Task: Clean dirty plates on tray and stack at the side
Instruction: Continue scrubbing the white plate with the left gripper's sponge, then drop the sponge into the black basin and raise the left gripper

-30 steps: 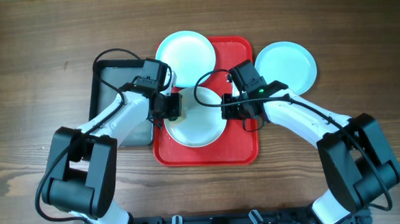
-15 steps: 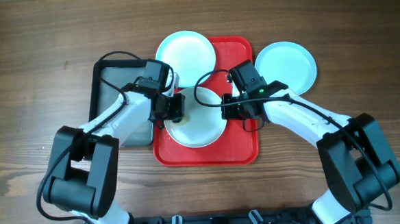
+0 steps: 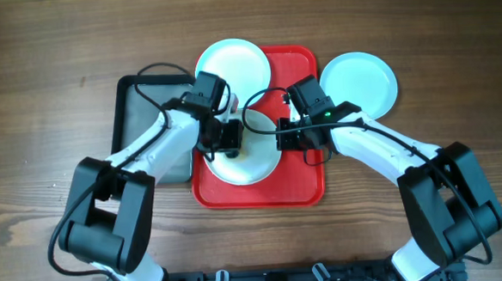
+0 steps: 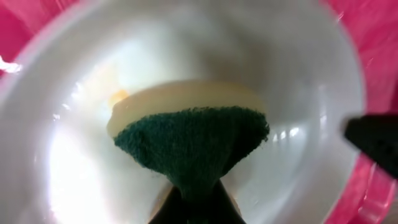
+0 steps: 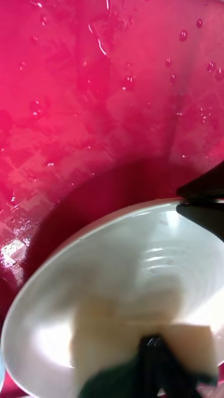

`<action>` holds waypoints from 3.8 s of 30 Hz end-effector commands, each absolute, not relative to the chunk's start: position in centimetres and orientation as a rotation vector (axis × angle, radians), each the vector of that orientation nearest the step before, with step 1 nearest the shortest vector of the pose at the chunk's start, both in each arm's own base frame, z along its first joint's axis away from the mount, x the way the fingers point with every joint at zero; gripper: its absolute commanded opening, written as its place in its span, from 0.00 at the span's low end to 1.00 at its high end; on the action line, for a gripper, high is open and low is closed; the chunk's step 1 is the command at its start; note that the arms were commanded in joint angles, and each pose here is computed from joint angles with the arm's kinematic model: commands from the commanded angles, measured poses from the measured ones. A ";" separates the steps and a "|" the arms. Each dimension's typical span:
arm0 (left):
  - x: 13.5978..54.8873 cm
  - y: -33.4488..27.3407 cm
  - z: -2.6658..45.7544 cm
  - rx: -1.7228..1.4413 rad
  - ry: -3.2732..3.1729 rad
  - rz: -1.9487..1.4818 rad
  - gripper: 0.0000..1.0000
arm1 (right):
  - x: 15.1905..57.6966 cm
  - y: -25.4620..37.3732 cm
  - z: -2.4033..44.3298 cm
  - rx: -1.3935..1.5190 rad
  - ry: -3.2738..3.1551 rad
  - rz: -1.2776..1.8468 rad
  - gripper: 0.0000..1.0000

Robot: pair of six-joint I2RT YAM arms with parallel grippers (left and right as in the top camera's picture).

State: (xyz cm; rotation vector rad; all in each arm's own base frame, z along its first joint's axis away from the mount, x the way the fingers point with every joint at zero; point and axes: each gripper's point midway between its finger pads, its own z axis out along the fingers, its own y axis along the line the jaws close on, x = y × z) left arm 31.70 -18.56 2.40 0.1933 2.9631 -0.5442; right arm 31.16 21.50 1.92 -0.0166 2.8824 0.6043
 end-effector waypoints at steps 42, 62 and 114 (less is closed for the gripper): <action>31.2 -21.0 -1.6 0.363 3.017 -0.474 0.04 | 30.9 21.9 1.3 -0.051 2.896 0.625 0.04; 33.2 -21.9 8.4 0.291 2.818 -0.898 0.04 | 30.9 21.9 1.3 -0.051 2.896 0.624 0.04; 40.3 0.5 2.0 -0.257 2.721 0.104 1.00 | 30.9 21.8 1.3 -0.055 2.897 0.623 0.05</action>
